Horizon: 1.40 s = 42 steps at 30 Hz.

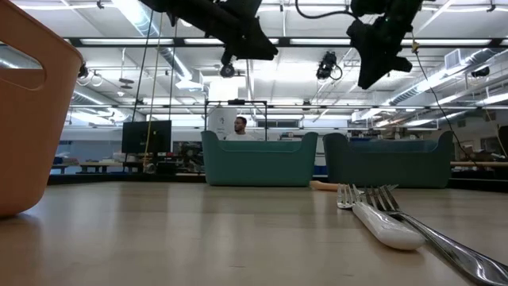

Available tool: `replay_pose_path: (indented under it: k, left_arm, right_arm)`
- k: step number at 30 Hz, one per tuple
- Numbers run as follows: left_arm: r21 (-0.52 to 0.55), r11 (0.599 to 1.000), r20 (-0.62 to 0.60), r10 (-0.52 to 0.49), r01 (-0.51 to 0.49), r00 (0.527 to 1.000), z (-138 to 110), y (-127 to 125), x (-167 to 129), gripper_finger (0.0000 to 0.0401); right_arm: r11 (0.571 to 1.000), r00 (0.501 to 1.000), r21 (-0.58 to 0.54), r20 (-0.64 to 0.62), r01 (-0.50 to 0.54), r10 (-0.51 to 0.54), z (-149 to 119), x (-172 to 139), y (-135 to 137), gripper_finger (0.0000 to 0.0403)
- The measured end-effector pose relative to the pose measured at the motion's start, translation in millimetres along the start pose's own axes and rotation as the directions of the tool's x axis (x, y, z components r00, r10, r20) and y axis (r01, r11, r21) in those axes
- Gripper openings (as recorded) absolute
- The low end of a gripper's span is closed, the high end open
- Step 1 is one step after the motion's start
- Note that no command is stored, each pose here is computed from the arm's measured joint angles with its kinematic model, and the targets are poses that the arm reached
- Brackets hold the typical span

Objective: Sort silverware by color (type)
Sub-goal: Put the white fork into the green bin

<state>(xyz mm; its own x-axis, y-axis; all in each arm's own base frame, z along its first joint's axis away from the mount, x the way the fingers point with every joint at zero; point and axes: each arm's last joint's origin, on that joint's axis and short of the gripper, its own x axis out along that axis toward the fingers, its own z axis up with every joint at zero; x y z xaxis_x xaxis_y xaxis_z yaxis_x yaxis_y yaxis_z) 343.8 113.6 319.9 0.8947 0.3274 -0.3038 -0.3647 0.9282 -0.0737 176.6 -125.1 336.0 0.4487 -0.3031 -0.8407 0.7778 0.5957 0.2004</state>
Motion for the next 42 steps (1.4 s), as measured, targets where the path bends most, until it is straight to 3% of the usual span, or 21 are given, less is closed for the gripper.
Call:
replay_pose_path:
  k: [8, 14, 21, 26, 37, 42]
  left_arm:
    - [-0.164, 0.983, -0.010, -0.083, 0.080, 0.996, -4.3, -32.0, -0.8, 0.0107]
    - [-0.223, 0.971, -0.059, -0.097, 0.082, 0.993, -22.9, -58.6, 13.2, 0.0107]
    - [-0.344, 0.929, -0.078, -0.173, 0.136, 0.982, -42.4, -93.5, 25.3, 0.0107]
    - [-0.391, 0.907, -0.148, -0.227, 0.154, 0.963, -65.1, -122.6, 30.8, 0.0107]
    - [-0.564, 0.821, -0.341, -0.326, 0.086, 0.882, -141.3, -194.8, 39.0, 0.0107]
    - [-0.619, 0.774, -0.293, -0.385, 0.133, 0.875, -155.8, -215.6, 41.6, 0.0107]
  right_arm:
    - [0.999, 0.999, -0.006, -0.019, -0.035, 0.035, -5.2, 1.2, 14.0, 0.0078]
    - [0.995, 1.000, -0.101, -0.028, -0.013, 0.010, -6.4, 2.1, 13.9, 0.0078]
    - [0.977, 0.995, -0.212, -0.100, 0.006, -0.028, -13.6, 1.6, 10.5, 0.0078]
    - [0.969, 0.990, -0.242, -0.114, 0.057, -0.087, -16.3, 1.1, 7.9, 0.0078]
    - [0.965, 0.989, -0.255, -0.120, 0.056, -0.089, -16.9, 1.1, 7.7, 0.0078]
    - [0.961, 0.989, -0.270, -0.119, 0.054, -0.089, -16.9, 1.1, 7.7, 0.0078]
